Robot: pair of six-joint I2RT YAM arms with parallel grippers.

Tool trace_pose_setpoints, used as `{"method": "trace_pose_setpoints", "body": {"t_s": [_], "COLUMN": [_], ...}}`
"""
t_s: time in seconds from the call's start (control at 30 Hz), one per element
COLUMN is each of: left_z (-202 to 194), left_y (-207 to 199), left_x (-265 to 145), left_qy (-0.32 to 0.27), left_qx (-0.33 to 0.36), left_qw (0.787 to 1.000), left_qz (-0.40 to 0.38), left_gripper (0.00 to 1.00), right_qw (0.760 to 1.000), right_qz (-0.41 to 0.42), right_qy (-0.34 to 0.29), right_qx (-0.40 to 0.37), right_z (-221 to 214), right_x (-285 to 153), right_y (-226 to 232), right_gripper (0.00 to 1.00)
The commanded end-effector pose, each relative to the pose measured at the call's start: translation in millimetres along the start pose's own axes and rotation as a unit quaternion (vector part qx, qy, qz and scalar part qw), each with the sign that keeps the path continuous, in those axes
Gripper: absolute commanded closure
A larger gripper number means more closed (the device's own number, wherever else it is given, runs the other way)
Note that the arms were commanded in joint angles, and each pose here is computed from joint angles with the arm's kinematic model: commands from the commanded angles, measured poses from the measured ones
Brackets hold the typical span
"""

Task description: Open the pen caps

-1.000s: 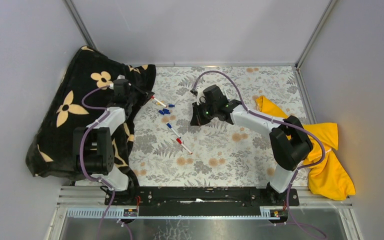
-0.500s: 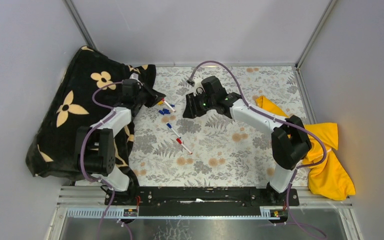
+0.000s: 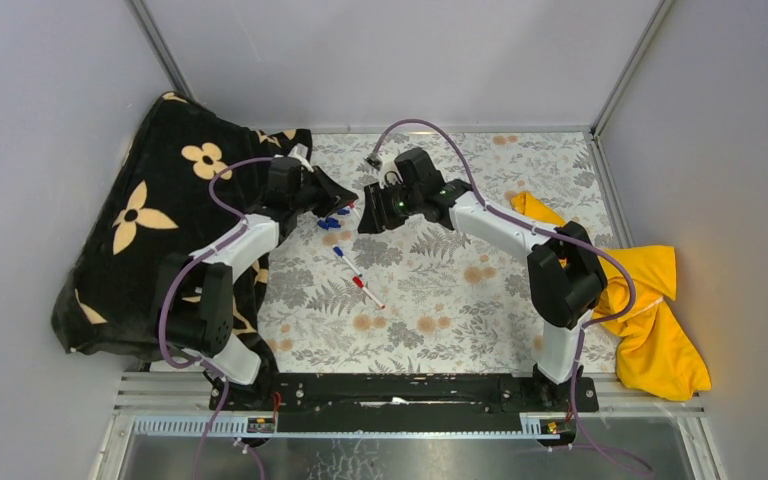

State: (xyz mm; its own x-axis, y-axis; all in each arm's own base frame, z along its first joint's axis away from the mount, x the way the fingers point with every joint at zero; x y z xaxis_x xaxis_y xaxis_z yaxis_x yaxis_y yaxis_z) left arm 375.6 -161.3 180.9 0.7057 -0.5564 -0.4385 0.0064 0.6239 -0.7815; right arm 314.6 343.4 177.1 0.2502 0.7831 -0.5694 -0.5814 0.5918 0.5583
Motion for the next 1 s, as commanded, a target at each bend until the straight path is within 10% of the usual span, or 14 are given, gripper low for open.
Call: {"method": "trace_pose_setpoints", "body": {"t_s": [0.0,0.97], "left_z": [6,-6], "left_y": [-31,-22], "left_x": [-6,-18], "left_qy": [-0.005,0.011], "left_qx": [0.022,0.073], "left_qw": [0.999,0.997], "left_qz": [-0.04,0.003], "left_gripper": [1.0,1.0], "right_qw": [0.999,0.998], "right_qz": [0.021,0.004], "right_qy": [-0.028,-0.048], "right_qx": [-0.013,-0.035], "right_z": [23,32], "right_x": [-4,-25], "right_y": [14,21], "right_gripper": [0.55,0.56]}}
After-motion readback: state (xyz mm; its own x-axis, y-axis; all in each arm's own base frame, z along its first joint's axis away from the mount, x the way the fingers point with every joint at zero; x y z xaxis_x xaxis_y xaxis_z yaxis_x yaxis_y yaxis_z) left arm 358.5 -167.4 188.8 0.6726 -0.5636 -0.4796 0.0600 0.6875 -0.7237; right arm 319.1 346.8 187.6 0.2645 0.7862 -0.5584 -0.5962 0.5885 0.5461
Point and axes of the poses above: each gripper's point midway between its finger pads, its own x axis out along the fingers, its own y axis along the line the jaws close on, z = x × y, the point moved 5 cm from there along -x, back along the fingers, and after that the axes turned 5 degrees about x, right-handed, at the moved point
